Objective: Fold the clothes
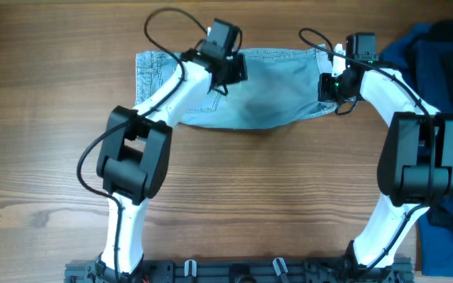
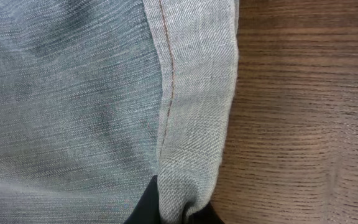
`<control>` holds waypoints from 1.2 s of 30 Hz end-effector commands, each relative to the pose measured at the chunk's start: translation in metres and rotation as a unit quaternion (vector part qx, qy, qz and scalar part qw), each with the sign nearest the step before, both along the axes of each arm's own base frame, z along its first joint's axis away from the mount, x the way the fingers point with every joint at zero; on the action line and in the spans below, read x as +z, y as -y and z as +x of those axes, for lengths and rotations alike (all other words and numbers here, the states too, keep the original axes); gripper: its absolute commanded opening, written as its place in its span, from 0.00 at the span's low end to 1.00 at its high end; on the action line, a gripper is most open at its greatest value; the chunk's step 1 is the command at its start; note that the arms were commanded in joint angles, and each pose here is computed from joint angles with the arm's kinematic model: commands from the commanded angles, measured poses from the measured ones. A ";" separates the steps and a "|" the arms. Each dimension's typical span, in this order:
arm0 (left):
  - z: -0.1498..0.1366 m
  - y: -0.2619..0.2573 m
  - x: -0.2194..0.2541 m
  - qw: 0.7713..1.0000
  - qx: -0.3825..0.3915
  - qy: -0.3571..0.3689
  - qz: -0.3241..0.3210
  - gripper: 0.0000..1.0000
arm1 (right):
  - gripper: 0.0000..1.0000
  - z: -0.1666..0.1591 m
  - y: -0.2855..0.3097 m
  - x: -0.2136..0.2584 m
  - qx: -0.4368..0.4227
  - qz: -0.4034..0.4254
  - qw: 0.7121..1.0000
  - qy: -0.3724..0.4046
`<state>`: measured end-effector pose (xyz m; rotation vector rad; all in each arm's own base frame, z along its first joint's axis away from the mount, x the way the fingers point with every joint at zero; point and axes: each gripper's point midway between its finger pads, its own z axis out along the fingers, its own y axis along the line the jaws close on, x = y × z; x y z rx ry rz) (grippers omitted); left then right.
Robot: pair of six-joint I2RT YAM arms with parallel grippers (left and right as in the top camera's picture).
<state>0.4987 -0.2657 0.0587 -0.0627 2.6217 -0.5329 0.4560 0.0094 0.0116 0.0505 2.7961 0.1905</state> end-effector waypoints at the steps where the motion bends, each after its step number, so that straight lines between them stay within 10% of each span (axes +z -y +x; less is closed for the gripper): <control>1: 0.012 0.000 0.019 1.000 0.008 0.024 -0.015 0.04 | 0.05 -0.002 0.005 0.008 -0.004 -0.012 1.000 0.007; 10: -0.003 -0.005 -0.066 0.998 0.006 -0.053 0.020 0.04 | 0.05 -0.001 0.005 0.008 -0.004 -0.012 1.000 0.008; 23: 0.039 0.006 -0.009 0.999 0.020 0.047 -0.009 0.04 | 0.04 -0.002 0.005 0.008 -0.004 -0.012 1.000 0.008; 36: 0.058 -0.005 -0.051 0.996 0.049 0.068 0.021 0.07 | 0.04 -0.002 0.004 0.008 -0.005 -0.010 1.000 0.008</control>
